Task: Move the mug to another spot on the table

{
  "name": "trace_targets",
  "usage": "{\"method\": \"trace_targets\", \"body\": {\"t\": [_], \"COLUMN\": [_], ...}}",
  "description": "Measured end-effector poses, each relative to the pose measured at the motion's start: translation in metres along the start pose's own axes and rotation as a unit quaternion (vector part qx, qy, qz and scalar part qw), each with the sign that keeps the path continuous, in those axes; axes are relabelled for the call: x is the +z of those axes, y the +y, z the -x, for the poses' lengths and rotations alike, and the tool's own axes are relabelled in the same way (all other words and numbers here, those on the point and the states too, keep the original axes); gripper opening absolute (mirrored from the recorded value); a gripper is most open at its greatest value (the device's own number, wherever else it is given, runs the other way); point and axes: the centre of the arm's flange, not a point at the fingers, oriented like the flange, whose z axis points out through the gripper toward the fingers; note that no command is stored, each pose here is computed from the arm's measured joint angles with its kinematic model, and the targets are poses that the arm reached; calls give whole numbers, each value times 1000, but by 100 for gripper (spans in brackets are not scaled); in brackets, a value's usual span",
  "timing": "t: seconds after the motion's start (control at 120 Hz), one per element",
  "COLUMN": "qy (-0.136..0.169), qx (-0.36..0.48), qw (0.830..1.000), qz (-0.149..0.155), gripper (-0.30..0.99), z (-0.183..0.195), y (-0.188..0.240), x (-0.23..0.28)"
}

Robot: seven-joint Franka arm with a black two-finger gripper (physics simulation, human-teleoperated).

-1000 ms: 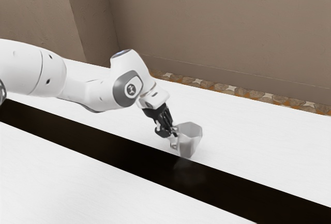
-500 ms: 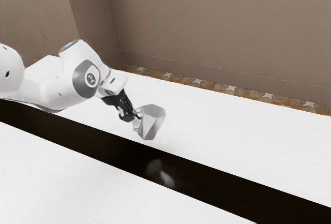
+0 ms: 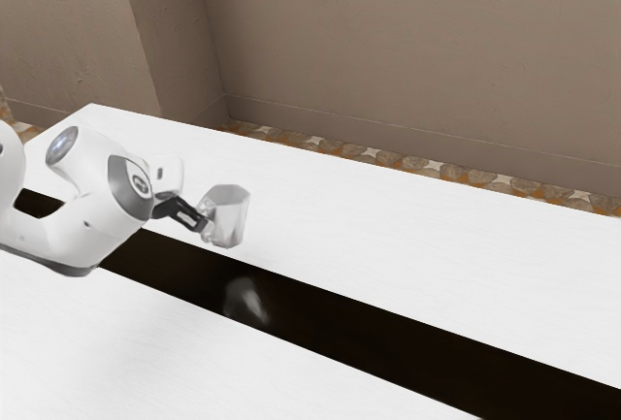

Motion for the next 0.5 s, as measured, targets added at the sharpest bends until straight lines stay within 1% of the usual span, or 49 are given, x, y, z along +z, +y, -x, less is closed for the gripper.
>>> {"method": "trace_targets", "body": {"t": [0.1, 0.183, 0.383, 0.5], "qy": [-6, -12, -25, -32], "qx": [-26, -45, -79, -90], "qw": [1000, 999, 996, 995], "qz": [-15, -21, -30, -28], "gripper": [2, 2, 3, 7], "z": [20, 35, 57, 65], "y": [2, 3, -4, -5], "x": [-1, 0, 7, 13]}}
